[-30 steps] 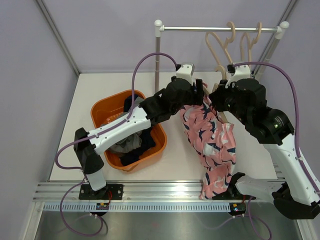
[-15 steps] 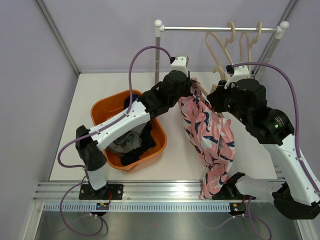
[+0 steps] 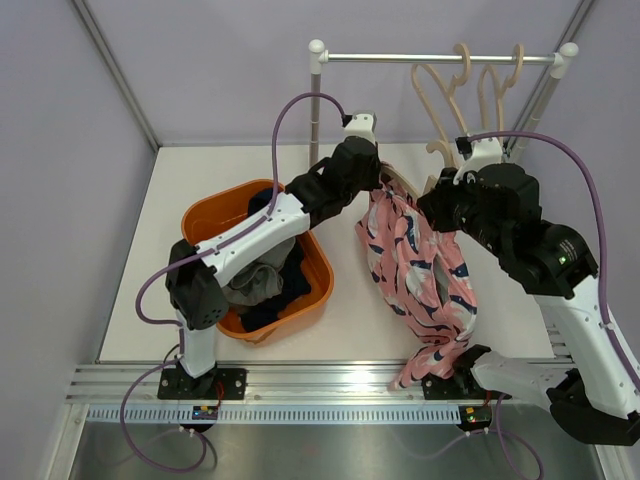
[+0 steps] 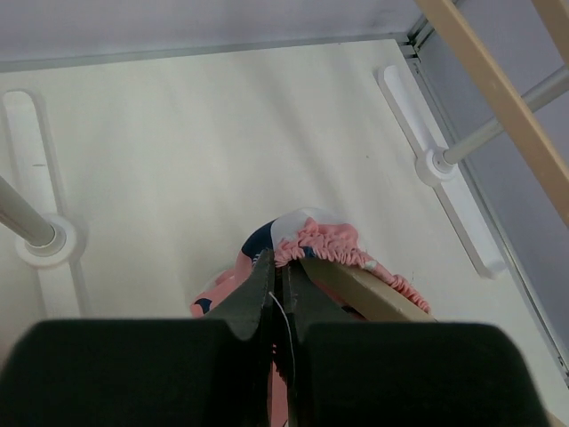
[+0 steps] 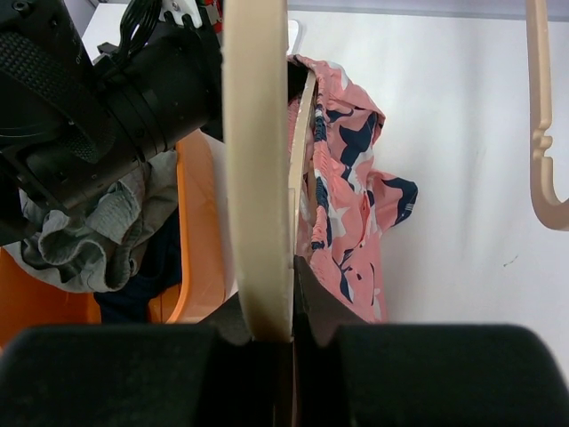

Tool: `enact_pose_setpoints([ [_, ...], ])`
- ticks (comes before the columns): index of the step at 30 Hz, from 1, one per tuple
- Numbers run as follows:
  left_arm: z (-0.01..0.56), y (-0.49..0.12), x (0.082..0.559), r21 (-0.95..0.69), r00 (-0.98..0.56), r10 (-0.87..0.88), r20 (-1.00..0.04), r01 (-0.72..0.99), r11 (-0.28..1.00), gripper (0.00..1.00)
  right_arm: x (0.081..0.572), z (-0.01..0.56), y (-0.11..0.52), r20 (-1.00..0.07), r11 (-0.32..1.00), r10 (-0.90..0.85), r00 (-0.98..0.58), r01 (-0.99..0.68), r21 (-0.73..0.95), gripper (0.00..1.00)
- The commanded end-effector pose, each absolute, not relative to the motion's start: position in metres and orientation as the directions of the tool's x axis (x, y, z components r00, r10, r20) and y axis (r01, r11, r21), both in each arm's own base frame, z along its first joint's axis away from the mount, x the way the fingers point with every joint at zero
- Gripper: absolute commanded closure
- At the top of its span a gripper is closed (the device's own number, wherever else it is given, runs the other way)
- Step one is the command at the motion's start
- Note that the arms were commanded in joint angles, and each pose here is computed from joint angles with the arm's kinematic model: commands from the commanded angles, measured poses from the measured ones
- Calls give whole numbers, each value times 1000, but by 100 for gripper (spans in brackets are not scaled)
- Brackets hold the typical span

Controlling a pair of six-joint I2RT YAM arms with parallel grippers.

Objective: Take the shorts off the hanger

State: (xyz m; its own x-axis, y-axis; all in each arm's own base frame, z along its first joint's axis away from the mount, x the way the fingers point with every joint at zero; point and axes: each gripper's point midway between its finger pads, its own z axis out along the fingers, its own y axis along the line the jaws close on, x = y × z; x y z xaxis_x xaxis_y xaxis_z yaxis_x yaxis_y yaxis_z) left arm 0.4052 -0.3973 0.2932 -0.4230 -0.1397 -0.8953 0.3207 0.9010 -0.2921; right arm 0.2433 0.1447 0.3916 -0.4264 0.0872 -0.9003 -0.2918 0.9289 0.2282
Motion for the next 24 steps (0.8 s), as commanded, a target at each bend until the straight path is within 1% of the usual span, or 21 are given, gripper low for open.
enact_pose_setpoints([
  [1, 291, -382, 426, -278, -399, -153, -904, 278, 920, 100, 225, 427, 144, -925, 895, 150, -349, -350, 277, 100],
  [6, 280, -377, 423, -262, -397, -135, -908, 286, 922, 100, 224, 434, 142, -928, 892, 162, -334, -353, 283, 100],
  [11, 256, -367, 438, -261, -450, -126, -884, 252, 932, 100, 218, 438, 141, -928, 883, 175, -330, -364, 296, 100],
  [14, 249, -369, 438, -262, -458, -121, -881, 259, 930, 100, 216, 439, 139, -927, 885, 177, -329, -360, 296, 100],
  [20, 238, -364, 452, -256, -480, -114, -870, 242, 936, 100, 211, 442, 137, -927, 880, 177, -330, -369, 299, 100],
  [24, 240, -359, 461, -241, -469, -108, -877, 232, 943, 100, 206, 443, 134, -928, 878, 181, -325, -372, 301, 100],
])
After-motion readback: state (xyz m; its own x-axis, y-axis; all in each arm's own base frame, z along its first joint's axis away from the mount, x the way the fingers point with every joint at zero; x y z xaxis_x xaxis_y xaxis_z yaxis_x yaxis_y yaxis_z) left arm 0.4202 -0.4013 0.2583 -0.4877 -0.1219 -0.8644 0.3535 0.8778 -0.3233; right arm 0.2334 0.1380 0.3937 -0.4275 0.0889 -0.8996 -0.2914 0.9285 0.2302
